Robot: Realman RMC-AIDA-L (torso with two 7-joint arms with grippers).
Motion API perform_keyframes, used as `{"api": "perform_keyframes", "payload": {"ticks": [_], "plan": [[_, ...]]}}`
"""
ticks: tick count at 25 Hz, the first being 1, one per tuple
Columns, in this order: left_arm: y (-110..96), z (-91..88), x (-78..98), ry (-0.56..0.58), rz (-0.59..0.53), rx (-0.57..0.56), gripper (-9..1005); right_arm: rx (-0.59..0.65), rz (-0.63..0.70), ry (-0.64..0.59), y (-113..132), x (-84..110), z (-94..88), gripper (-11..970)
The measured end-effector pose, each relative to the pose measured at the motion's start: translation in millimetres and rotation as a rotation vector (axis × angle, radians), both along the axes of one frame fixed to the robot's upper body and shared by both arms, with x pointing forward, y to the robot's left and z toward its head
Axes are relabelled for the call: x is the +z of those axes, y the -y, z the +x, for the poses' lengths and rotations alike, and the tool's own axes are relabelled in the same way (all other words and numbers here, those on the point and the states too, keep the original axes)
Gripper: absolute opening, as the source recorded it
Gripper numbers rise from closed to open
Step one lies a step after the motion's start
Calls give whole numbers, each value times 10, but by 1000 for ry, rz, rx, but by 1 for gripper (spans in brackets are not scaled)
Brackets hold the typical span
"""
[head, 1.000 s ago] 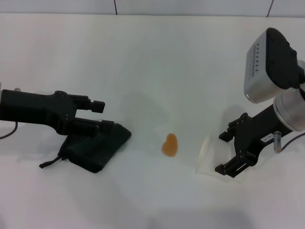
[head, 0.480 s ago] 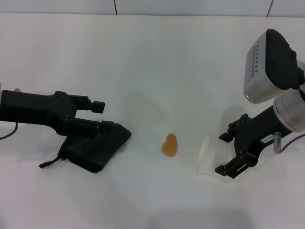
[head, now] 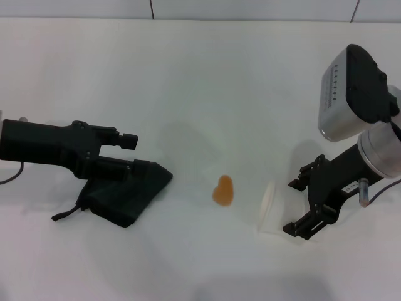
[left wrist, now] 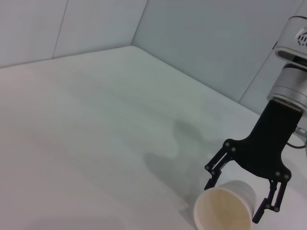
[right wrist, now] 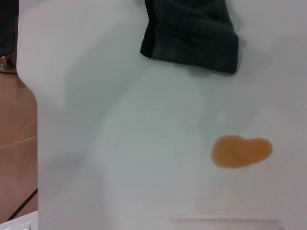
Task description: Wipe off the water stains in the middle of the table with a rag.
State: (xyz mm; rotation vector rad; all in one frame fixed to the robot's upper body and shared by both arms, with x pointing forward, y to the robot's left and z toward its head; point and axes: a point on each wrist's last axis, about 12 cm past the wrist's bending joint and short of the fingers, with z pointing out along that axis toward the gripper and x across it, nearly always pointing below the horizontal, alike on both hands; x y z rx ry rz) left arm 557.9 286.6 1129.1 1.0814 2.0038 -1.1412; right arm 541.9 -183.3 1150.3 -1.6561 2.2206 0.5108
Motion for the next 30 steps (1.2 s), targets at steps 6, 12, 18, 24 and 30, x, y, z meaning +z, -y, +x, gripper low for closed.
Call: {"api": "perform_keyframes", "payload": {"ticks": [6, 12, 18, 24, 30], "plan": [[-2, 1, 2, 2, 0, 1, 787, 0, -1, -3, 1, -7, -2, 841], [-1, 0, 0, 1, -1, 0, 787, -2, -4, -10, 8, -23, -4, 832], [-2, 0, -1, 0, -2, 2, 787, 5, -9, -14, 2, -32, -14, 799], [-4, 1, -1, 1, -2, 3, 787, 8, -11, -16, -1, -30, -20, 750], [-5, 2, 0, 2, -2, 4, 786, 25, -7, -14, -28, 12, -29, 714]]}}
